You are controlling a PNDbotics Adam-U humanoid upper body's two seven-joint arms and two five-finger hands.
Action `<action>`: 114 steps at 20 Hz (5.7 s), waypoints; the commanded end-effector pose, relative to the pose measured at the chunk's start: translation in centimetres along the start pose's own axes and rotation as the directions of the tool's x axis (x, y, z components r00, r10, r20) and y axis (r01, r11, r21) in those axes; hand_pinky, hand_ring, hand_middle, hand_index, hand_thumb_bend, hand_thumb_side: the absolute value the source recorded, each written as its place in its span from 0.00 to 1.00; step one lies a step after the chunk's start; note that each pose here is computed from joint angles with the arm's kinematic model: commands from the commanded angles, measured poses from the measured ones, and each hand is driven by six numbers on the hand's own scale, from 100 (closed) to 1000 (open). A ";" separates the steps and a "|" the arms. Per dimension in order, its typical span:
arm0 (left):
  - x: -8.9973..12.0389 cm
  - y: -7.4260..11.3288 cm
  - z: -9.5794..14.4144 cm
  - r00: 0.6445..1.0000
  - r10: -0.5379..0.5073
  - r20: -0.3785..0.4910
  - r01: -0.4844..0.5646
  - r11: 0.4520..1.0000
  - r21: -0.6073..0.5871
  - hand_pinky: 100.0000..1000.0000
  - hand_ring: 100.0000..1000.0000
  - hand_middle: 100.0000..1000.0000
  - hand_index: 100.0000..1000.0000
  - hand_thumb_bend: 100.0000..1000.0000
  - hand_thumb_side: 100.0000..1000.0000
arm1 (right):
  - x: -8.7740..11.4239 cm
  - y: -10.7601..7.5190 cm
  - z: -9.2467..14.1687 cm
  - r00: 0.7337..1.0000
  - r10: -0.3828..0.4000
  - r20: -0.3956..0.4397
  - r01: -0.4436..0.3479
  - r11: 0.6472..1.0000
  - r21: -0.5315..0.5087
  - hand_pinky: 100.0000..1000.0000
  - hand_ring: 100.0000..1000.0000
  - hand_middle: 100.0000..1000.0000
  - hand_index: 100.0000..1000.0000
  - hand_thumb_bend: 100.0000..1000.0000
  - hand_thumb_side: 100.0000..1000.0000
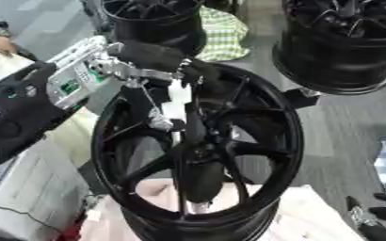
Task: Pull the pin out of the wheel hub.
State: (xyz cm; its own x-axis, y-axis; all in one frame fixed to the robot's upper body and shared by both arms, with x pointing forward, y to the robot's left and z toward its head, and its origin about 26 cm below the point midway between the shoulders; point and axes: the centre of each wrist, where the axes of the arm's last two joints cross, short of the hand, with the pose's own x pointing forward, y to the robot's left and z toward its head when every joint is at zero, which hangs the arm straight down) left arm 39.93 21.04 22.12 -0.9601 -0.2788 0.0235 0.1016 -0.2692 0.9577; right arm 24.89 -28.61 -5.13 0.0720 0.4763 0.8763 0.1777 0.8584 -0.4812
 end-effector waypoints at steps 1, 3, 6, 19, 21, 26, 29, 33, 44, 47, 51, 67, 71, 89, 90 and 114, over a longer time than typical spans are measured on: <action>0.0 0.9 0.6 0.938 -0.218 0.270 0.302 0.897 -0.323 0.55 1.00 0.82 0.98 0.27 0.36 | 0.4 -0.7 -0.5 0.999 0.020 0.026 -0.019 1.000 -0.001 0.66 0.58 0.70 0.93 0.37 0.26; 0.0 0.9 0.8 0.937 -0.226 0.266 0.309 0.891 -0.333 0.55 1.00 0.82 0.98 0.28 0.37 | 0.4 -0.7 -0.5 0.999 0.021 0.025 -0.021 1.000 -0.001 0.66 0.58 0.70 0.93 0.37 0.26; 0.0 0.8 1.0 0.938 -0.232 0.257 0.314 0.882 -0.350 0.55 1.00 0.80 0.98 0.28 0.41 | 0.4 -0.7 -0.5 0.999 0.022 0.025 -0.022 1.000 0.000 0.66 0.58 0.70 0.93 0.37 0.26; -0.7 -0.6 1.9 0.950 -0.234 0.205 0.302 0.851 -0.428 0.54 1.00 0.73 0.95 0.25 0.56 | 0.3 -0.8 -0.4 1.000 0.022 0.019 -0.022 1.000 0.000 0.66 0.58 0.70 0.93 0.37 0.26; -0.8 -0.6 2.1 0.951 -0.237 0.200 0.303 0.848 -0.434 0.53 1.00 0.72 0.94 0.25 0.57 | 0.3 -0.8 -0.4 1.000 0.022 0.018 -0.022 1.000 0.000 0.66 0.58 0.70 0.93 0.37 0.26; -0.9 -0.9 2.3 0.952 -0.241 0.188 0.302 0.839 -0.453 0.53 1.00 0.70 0.93 0.28 0.54 | 0.2 -0.8 -0.4 1.000 0.022 0.016 -0.022 1.000 0.000 0.66 0.58 0.70 0.93 0.37 0.26; -1.0 -1.0 2.5 0.953 -0.245 0.180 0.302 0.832 -0.464 0.52 1.00 0.70 0.93 0.30 0.53 | 0.3 -0.8 -0.4 1.000 0.022 0.017 -0.022 1.000 0.000 0.66 0.58 0.70 0.93 0.37 0.26; -1.1 -1.1 2.5 0.953 -0.248 0.175 0.302 0.829 -0.471 0.52 1.00 0.69 0.93 0.29 0.53 | 0.3 -0.8 -0.4 1.000 0.023 0.017 -0.023 1.000 0.000 0.66 0.58 0.70 0.93 0.37 0.26; -1.2 -1.2 2.3 0.952 -0.255 0.168 0.305 0.822 -0.481 0.51 1.00 0.67 0.92 0.35 0.30 | 0.3 -0.8 -0.5 1.000 0.023 0.019 -0.023 1.000 0.003 0.66 0.58 0.70 0.93 0.37 0.27; -1.1 -0.8 2.2 0.948 -0.269 0.168 0.317 0.820 -0.477 0.51 1.00 0.67 0.92 0.37 0.30 | 0.3 -0.8 -0.5 1.000 0.024 0.019 -0.024 1.000 0.003 0.66 0.58 0.70 0.93 0.37 0.27; -1.0 -0.5 2.2 0.946 -0.279 0.167 0.325 0.819 -0.473 0.50 1.00 0.66 0.91 0.36 0.28 | 0.3 -0.8 -0.5 1.000 0.024 0.019 -0.024 1.000 0.003 0.66 0.58 0.70 0.93 0.37 0.27; -1.4 0.0 2.4 0.955 -0.246 0.164 0.293 0.864 -0.410 0.45 1.00 0.53 0.74 0.16 0.23 | 0.4 -0.8 -0.5 0.999 0.026 0.020 -0.026 1.000 0.003 0.66 0.58 0.70 0.93 0.36 0.27; -1.4 0.1 2.3 0.954 -0.249 0.167 0.296 0.863 -0.409 0.44 1.00 0.50 0.72 0.18 0.23 | 0.4 -0.8 -0.6 0.999 0.026 0.021 -0.026 1.000 0.003 0.66 0.58 0.70 0.93 0.36 0.27; -1.3 -0.4 1.8 0.948 -0.269 0.168 0.317 0.829 -0.460 0.49 1.00 0.64 0.81 0.35 0.27 | 0.5 -0.9 -0.6 0.999 0.029 0.024 -0.029 1.000 0.005 0.66 0.58 0.70 0.93 0.37 0.27; -1.3 -0.6 1.7 0.947 -0.273 0.167 0.320 0.823 -0.470 0.50 1.00 0.66 0.82 0.36 0.27 | 0.5 -0.9 -0.6 0.999 0.029 0.025 -0.029 1.000 0.005 0.66 0.58 0.70 0.93 0.37 0.27; -1.7 -1.1 1.1 0.956 -0.239 0.168 0.290 0.844 -0.451 0.41 1.00 0.45 0.65 0.04 0.21 | 0.7 -0.8 -0.8 0.999 0.034 0.031 -0.034 0.999 0.009 0.66 0.58 0.70 0.93 0.36 0.27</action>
State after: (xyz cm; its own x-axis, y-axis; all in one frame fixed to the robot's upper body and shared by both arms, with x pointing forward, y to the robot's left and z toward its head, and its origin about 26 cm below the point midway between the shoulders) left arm 40.99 22.62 20.11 -0.9210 -0.3775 -0.0960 0.0766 -0.4171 0.9056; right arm 25.17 -28.76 -4.88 0.0718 0.4922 0.8675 0.1612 0.8526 -0.4971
